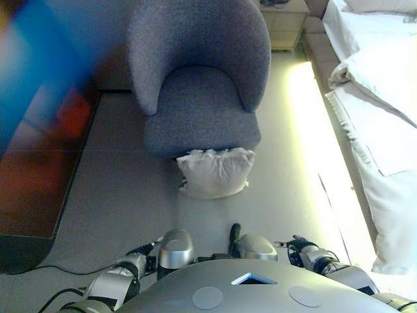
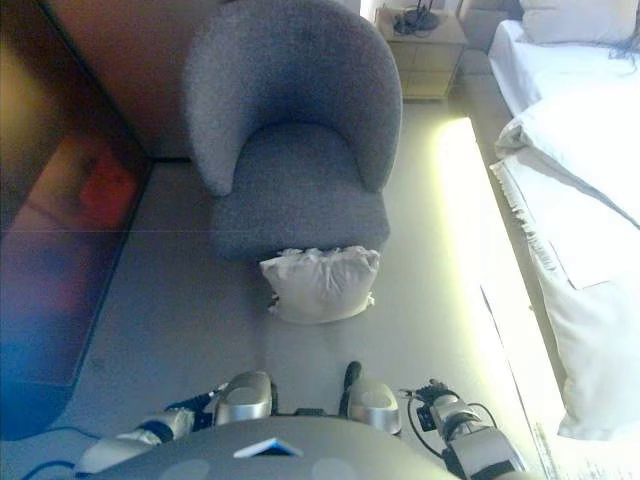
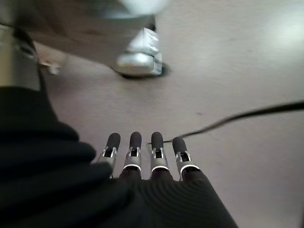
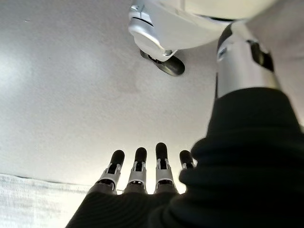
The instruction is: Pick up the cushion and take it to the sofa
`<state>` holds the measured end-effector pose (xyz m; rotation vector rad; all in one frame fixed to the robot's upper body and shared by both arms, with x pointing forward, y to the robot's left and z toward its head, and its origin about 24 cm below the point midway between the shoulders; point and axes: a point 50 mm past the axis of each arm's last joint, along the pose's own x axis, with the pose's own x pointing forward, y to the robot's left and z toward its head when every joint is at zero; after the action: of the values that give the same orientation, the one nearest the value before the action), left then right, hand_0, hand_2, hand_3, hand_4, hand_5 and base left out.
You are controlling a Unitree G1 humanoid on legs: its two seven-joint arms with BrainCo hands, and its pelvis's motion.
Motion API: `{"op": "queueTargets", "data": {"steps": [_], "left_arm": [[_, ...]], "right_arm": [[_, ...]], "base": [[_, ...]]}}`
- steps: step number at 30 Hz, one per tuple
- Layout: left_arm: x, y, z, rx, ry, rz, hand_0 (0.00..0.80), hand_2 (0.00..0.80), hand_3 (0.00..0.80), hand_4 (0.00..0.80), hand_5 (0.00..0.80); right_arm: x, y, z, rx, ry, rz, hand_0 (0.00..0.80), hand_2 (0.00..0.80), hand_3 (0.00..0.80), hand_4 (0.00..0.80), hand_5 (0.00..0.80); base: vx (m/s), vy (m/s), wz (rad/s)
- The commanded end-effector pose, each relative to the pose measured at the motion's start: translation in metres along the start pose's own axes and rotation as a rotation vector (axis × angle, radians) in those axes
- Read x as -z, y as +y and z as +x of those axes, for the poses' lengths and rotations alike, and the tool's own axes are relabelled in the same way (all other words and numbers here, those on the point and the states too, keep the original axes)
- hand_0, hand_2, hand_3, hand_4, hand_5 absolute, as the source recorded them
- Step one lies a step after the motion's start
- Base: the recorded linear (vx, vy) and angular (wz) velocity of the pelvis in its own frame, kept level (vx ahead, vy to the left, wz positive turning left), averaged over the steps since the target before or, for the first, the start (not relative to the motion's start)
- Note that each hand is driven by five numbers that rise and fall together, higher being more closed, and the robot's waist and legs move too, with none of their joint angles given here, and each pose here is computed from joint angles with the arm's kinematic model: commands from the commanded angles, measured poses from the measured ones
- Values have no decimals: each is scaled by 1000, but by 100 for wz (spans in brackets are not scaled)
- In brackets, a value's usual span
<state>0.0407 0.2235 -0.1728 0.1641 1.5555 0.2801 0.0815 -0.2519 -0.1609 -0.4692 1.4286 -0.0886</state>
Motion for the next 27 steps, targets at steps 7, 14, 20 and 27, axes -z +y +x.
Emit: {"op": "queueTargets", "data": {"steps": [7,14,20,27], "left_arm": [[24,5,2,-5,79,-10,0,0,0,0,0],[13,10,1,-34,74,61,0,0,0,0,0],[-8,24,0,-43,40,80,0,0,0,0,0],[-34,26,-4,-57,11,34,0,0,0,0,0]], "right_arm": [[16,5,0,4,63,2,0,0,0,0,0],[20,12,-1,-6,65,21,0,0,0,0,0],[2,13,-1,33,11,77,0,0,0,0,0],[-15,10,-2,25,-65,115,0,0,0,0,0]], "base": [[459,165,19],[372,208,-34],[235,173,-46],[107,-59,-14]]}}
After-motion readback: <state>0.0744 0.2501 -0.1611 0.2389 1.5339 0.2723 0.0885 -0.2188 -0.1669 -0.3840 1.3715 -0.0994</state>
